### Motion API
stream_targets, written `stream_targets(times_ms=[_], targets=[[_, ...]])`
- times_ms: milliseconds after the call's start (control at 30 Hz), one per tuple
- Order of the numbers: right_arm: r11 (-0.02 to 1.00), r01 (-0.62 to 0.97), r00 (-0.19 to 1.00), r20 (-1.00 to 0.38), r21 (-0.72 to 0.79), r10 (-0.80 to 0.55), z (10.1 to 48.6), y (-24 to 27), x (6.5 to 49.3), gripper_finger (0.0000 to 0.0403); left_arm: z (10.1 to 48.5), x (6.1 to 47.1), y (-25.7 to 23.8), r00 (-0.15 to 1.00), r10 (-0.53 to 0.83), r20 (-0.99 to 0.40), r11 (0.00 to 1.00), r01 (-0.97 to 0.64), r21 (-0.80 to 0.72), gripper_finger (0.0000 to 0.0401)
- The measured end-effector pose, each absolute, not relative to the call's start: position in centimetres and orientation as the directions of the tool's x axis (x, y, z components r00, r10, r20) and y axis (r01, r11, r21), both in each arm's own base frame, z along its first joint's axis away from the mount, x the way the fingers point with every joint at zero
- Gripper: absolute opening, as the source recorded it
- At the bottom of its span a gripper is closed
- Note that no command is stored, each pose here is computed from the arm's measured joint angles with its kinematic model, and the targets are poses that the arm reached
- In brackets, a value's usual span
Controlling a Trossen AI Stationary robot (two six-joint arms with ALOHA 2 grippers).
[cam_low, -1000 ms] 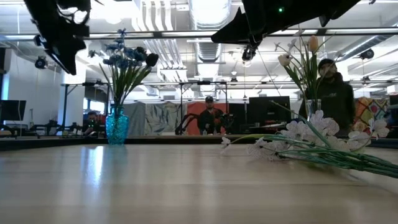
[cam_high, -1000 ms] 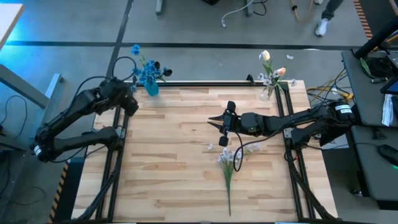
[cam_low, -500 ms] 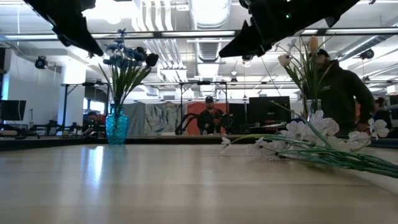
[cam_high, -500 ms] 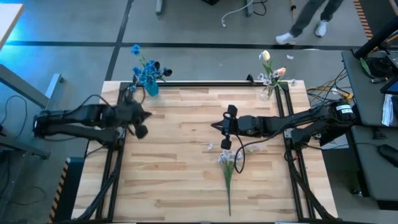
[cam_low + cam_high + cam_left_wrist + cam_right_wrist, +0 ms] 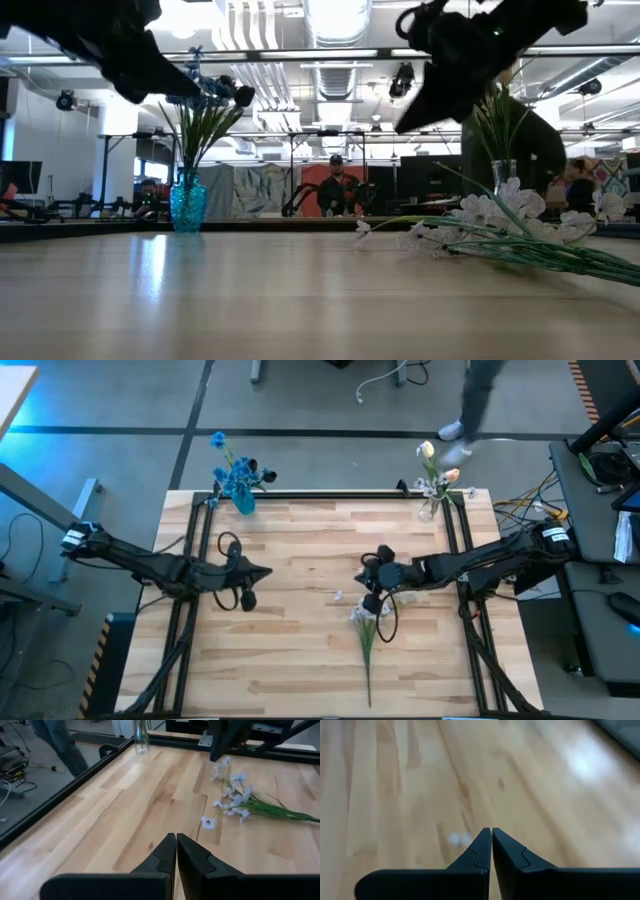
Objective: Sort flowers into vase by color
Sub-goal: Put the white flowers into the transparent vase
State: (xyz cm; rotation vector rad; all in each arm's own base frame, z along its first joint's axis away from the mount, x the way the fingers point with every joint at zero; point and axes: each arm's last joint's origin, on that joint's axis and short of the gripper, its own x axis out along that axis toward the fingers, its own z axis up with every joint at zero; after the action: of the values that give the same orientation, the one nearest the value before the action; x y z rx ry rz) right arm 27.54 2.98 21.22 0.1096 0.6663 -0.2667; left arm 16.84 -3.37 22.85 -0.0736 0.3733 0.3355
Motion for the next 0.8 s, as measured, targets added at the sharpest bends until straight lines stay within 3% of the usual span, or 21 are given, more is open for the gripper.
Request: stream_targets(times_ms=[433,600,800], targets=[[0.866,0.456,0.545,-0.834,0.206,-0.088,22.7,8.7,26.8,0.0022,19.5,17.4,-3.5,0.905,0.297,-0.303,0.943,-0.328,-0.056,0.0000],[0.779,0.545,0.441,-0.896,0.310,0.048,20.9,11.0,26.9,0.0086,19.5,17.5,-3.6,0.907,0.296,-0.300,0.942,-0.330,-0.068,0.0000],[0.700,0.646,0.333,-0.938,0.304,0.099,18.3,13.7,28.1,0.0184,19.5,17.5,-3.7,0.909,0.281,-0.308,0.951,-0.306,-0.034,0.0000]])
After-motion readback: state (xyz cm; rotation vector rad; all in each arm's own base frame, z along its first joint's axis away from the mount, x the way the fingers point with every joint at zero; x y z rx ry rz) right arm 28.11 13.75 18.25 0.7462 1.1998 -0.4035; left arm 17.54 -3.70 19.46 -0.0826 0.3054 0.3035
